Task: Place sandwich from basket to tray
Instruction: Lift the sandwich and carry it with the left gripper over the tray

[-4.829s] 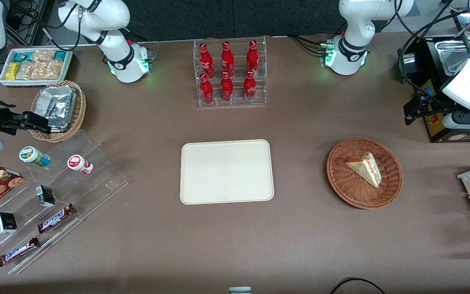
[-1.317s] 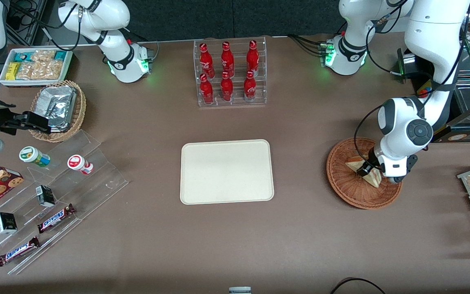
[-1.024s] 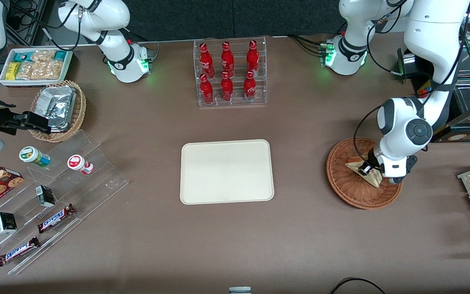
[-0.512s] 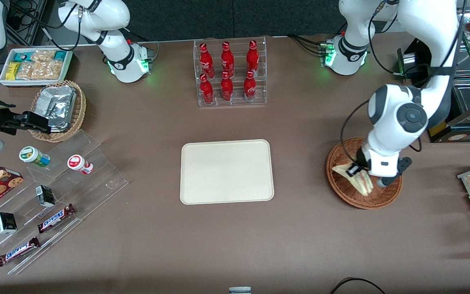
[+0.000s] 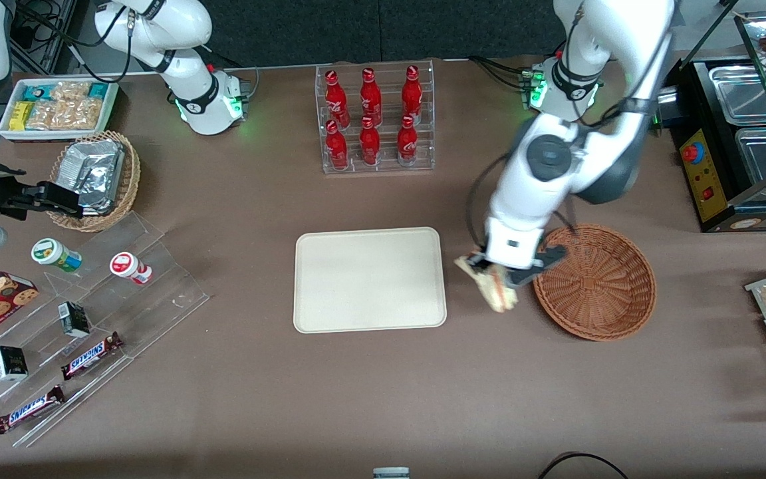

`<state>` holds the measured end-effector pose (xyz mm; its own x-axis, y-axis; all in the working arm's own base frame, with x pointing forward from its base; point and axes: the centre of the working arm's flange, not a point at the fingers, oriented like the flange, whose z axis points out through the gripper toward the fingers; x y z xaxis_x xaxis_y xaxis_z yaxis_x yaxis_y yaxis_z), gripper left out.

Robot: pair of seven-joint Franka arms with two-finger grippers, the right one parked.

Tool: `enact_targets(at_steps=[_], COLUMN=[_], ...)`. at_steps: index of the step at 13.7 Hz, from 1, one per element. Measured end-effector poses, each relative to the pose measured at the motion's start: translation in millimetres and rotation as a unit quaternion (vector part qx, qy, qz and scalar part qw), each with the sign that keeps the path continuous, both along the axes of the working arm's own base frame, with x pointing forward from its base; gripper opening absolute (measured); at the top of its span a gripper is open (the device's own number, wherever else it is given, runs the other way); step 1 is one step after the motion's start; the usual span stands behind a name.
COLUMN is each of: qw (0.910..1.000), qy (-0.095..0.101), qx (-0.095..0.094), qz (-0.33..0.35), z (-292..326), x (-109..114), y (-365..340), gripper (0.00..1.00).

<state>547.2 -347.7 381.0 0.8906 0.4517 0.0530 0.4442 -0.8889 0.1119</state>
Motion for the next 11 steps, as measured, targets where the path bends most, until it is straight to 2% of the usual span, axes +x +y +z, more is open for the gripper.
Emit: enact_targets(at_steps=[4, 6, 8, 9, 11], qw=[0.9971, 0.9939, 0.9856, 0.9805, 0.9733], qy=[0.041, 0.045, 0.051, 0.051, 0.043], qx=[0.025, 0.030, 0.038, 0.039, 0.036], qz=[-0.060, -0.096, -0.157, -0.186, -0.223], z=[-8.6, -28.5, -55.4, -67.8, -88.7], x=[-11.0, -15.8, -28.2, -33.4, -39.6], y=[-96.0, -131.6, -157.9, -167.6, -181.6], gripper=[0.17, 0.17, 0.17, 0.20, 0.17])
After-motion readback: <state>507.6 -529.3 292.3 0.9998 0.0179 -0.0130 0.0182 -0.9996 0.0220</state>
